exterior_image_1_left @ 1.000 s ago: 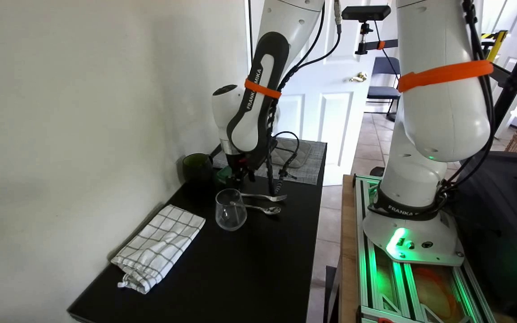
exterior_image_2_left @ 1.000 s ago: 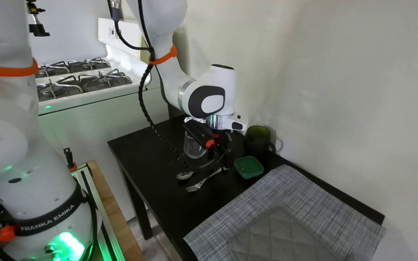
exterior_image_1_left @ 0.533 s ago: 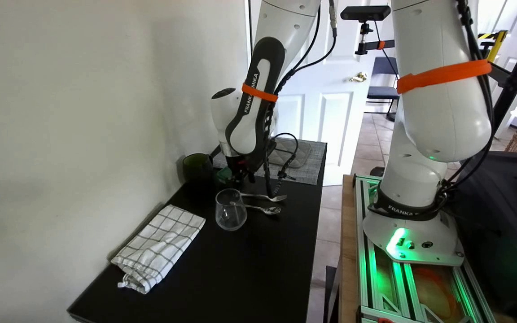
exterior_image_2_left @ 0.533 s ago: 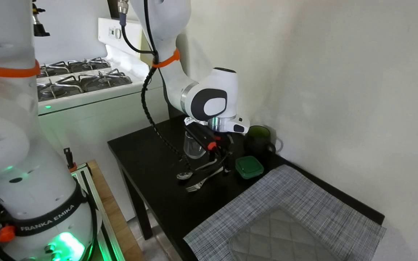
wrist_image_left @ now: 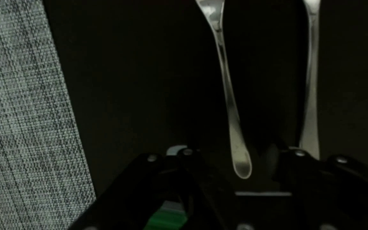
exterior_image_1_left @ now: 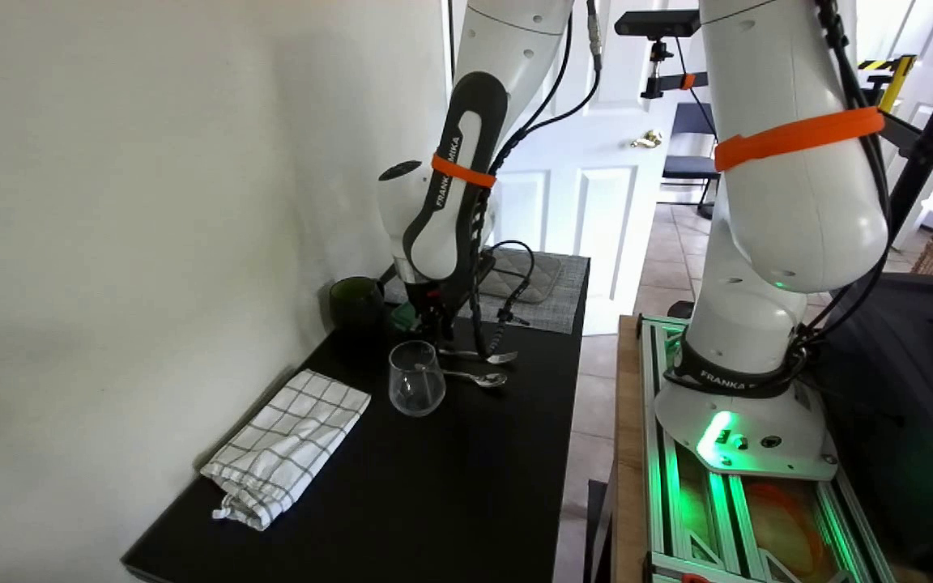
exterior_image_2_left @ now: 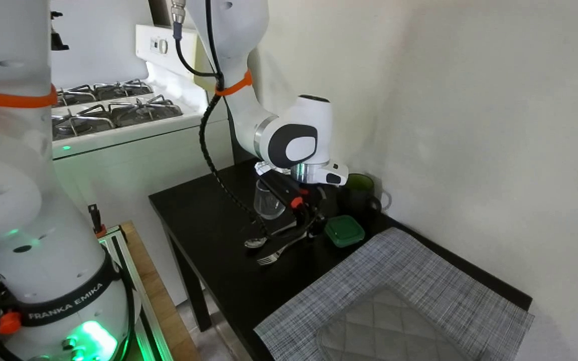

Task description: Put the fork in the glass cup

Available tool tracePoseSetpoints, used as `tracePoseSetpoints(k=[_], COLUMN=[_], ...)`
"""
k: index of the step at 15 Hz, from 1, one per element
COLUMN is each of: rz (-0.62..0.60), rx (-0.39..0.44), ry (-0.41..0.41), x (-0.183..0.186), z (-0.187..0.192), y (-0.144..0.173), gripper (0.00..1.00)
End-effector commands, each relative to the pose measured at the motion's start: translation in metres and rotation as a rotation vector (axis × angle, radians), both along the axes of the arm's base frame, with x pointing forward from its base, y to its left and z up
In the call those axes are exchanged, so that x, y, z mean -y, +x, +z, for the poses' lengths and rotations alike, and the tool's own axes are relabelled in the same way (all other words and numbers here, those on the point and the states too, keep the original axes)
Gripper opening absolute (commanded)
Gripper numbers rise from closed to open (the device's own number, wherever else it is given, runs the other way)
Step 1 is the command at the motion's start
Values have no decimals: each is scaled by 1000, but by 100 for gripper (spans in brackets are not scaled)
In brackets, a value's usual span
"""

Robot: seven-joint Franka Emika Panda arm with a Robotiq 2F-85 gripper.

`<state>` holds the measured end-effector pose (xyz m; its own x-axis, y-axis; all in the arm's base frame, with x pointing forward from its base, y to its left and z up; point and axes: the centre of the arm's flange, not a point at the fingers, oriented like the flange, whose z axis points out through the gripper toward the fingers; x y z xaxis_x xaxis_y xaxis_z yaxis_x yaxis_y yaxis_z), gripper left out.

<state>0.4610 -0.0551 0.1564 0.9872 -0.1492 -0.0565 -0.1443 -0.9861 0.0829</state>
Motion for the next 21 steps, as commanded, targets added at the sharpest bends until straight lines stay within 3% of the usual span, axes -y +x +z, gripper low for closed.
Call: tracePoseSetpoints(k=[1, 3, 4, 5, 6, 11, 21], rz=[5, 8, 9, 8, 8, 24, 24], rx=[-9, -22, -21, -23, -22, -20, 12], ry=[-6, -4, -4, -3, -3, -8, -3], x=[-2, -4, -5, -5, -5, -12, -7], z=[-11, -13, -14, -15, -15, -14, 11], y=[4, 3, 3, 4, 4, 7, 13], gripper=[73, 74, 50, 40, 40, 2, 4])
